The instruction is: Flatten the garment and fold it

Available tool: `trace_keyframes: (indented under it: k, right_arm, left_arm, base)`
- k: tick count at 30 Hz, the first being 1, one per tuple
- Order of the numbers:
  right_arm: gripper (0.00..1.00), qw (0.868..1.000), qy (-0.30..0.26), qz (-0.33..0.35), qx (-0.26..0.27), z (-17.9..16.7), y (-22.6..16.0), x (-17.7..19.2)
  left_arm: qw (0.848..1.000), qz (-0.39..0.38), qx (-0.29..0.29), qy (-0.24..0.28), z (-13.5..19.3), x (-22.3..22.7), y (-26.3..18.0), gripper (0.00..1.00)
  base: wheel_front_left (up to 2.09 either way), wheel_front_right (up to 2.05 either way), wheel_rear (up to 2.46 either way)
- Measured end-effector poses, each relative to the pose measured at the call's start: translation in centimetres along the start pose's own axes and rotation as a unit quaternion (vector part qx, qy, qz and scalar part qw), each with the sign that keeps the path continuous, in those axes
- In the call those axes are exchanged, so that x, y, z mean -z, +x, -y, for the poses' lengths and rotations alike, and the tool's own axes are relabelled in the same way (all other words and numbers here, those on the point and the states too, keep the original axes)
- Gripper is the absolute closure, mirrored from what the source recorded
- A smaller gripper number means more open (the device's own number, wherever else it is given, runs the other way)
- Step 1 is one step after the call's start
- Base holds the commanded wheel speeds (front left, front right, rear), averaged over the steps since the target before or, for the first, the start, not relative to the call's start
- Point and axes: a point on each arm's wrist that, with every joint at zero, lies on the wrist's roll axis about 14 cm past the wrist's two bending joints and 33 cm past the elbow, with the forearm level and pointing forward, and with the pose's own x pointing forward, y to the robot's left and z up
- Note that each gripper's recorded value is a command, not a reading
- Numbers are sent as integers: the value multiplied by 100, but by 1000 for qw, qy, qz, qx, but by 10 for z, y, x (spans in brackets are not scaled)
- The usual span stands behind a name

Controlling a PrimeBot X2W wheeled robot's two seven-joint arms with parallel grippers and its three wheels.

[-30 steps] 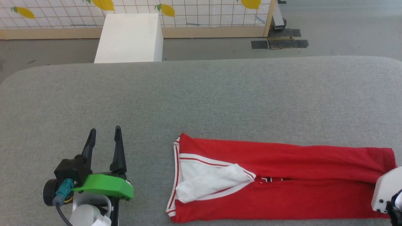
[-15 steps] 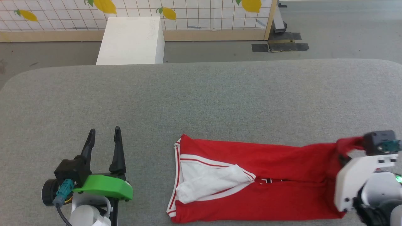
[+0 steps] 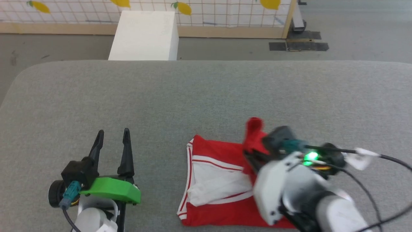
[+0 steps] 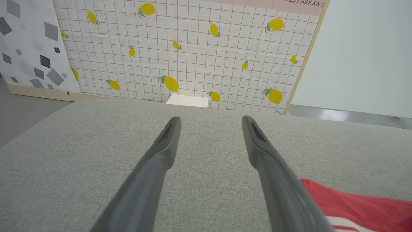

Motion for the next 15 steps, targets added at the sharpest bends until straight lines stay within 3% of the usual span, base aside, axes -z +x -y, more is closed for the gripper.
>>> trace_keyframes:
  k: [14,15]
  right_arm:
    - [100,987,-18,-74,-141,-70,80,53]
    - [87,985,-17,-88,-148,-73,82,61]
  left_arm:
    - [1000,-11,-26,4,-18,7,0,0]
    - [999,-13,-29,4,-20,8,-1,0]
  base:
    - [0,0,0]
    - [0,0,0]
